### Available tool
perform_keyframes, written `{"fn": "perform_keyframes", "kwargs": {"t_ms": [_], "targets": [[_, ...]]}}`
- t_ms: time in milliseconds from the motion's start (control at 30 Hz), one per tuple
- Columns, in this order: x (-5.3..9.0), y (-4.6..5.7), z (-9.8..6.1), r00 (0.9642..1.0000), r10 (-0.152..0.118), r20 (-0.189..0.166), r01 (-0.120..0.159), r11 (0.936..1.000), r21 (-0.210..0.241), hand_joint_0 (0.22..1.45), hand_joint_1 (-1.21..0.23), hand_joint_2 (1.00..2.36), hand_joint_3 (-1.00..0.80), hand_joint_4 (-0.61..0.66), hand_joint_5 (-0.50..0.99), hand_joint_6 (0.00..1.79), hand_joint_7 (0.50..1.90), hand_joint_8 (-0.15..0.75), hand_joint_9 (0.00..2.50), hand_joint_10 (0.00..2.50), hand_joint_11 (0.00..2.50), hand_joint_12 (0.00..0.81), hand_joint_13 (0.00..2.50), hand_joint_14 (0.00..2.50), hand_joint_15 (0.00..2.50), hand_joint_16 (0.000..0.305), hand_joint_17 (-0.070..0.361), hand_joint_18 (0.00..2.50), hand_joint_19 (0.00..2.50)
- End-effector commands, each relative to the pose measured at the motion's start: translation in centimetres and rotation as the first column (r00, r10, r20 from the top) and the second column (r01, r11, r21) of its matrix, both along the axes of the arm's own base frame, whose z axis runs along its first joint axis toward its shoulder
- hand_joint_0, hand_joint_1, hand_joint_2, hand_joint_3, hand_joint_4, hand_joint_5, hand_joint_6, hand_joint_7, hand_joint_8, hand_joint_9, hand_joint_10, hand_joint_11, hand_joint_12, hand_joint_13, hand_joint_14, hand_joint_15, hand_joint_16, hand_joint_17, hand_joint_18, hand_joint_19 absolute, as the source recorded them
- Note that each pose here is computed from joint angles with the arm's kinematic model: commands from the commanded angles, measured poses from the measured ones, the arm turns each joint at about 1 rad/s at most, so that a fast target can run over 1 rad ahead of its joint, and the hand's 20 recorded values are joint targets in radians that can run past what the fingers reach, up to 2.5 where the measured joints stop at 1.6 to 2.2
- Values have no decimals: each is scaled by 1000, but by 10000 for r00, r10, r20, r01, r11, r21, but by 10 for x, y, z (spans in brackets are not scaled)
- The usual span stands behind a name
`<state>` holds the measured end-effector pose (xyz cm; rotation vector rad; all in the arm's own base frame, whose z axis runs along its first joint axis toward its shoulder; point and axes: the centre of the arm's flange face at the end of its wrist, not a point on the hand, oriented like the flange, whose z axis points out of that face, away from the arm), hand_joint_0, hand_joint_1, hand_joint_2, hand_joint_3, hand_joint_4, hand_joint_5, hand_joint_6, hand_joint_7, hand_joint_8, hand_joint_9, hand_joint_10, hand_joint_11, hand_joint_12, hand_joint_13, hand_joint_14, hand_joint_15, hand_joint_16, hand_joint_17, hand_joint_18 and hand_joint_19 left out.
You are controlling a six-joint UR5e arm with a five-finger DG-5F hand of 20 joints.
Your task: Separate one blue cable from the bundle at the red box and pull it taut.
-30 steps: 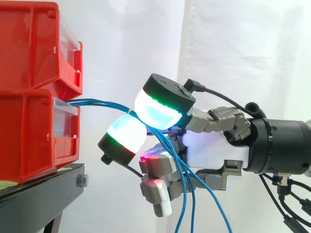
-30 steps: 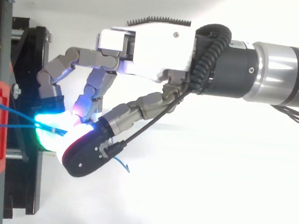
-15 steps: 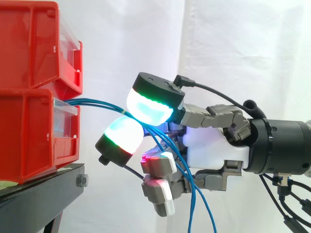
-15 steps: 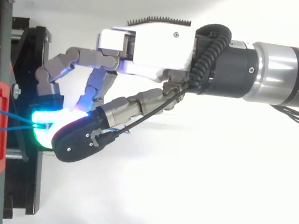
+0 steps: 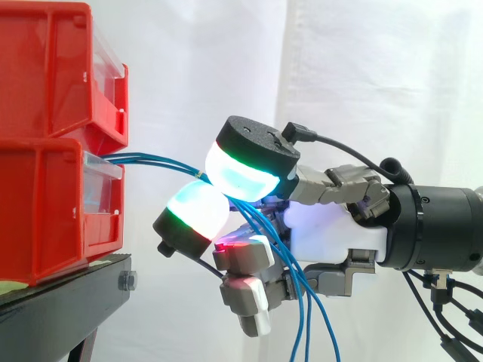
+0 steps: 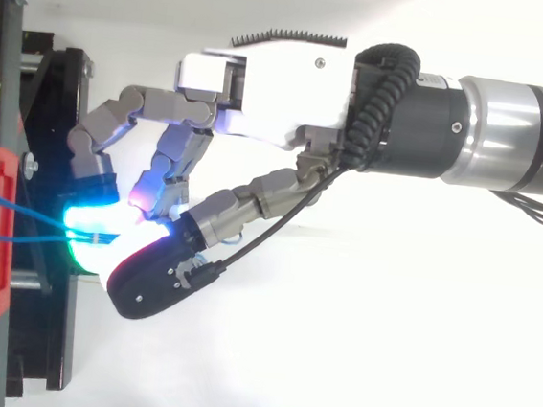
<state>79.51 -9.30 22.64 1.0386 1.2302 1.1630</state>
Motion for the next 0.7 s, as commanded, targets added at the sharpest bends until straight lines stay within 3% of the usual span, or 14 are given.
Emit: {"fn": "perform_keyframes", "kwargs": {"t_ms": [0,300,500,667], "targets": [[0,0,-1,10000,-1,-11,1,10000,0,833,-937,1000,-500,14,-181,944,1102,304,1150,25,1280,384,1124,32,881,48,108,930,825],[0,0,0,10000,14,4,-14,10000,-1,667,-974,1000,-500,69,-133,940,1167,321,1233,27,1315,385,1199,33,895,43,96,1040,812],[0,-1,0,10000,-1,4,1,10000,-1,486,-875,1000,-500,100,-120,892,1099,343,1270,25,1257,411,1250,30,877,45,100,1096,810],[0,-1,0,10000,-1,4,1,10000,-1,450,-767,1000,-500,113,-121,863,1053,357,1280,24,1237,425,1258,28,863,46,104,1084,809]]}}
